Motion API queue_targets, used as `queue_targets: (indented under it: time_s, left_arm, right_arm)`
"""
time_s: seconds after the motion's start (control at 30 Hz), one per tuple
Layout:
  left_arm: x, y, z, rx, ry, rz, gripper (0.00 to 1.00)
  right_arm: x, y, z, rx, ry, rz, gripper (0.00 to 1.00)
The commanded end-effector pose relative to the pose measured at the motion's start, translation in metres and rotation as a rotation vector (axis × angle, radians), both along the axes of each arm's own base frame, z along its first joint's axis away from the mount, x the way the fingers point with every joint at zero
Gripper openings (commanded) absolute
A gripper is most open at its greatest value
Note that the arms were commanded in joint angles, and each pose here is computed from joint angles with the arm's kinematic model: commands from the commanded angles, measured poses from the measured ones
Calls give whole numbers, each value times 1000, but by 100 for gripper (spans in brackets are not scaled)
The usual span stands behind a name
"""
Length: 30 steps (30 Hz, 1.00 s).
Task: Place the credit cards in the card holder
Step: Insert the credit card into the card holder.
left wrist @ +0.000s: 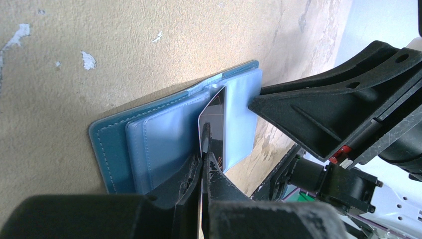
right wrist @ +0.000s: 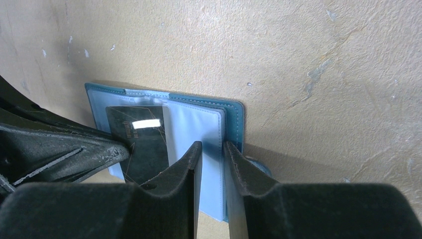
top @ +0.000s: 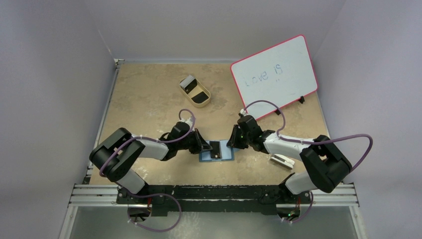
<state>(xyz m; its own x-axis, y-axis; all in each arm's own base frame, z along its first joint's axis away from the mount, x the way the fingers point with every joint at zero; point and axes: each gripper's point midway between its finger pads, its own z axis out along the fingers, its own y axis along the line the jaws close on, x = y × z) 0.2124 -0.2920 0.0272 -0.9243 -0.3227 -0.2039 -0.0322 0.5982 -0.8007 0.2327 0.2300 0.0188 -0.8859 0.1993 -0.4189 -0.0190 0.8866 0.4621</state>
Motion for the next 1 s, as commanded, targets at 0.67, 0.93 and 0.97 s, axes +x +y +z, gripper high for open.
queue_targets:
  time_s: [0.67, 0.93, 0.97]
  left_arm:
    - [13, -30, -15, 35, -12, -11, 0]
    - [23, -47, -3, -56, -35, 48, 1]
    - [26, -46, -1, -54, -45, 60, 3]
  right_arm:
    - [-9, -14, -16, -64, 22, -14, 25]
    - [-11, -14, -10, -49, 23, -25, 25]
    - [-11, -14, -8, -44, 25, -36, 25]
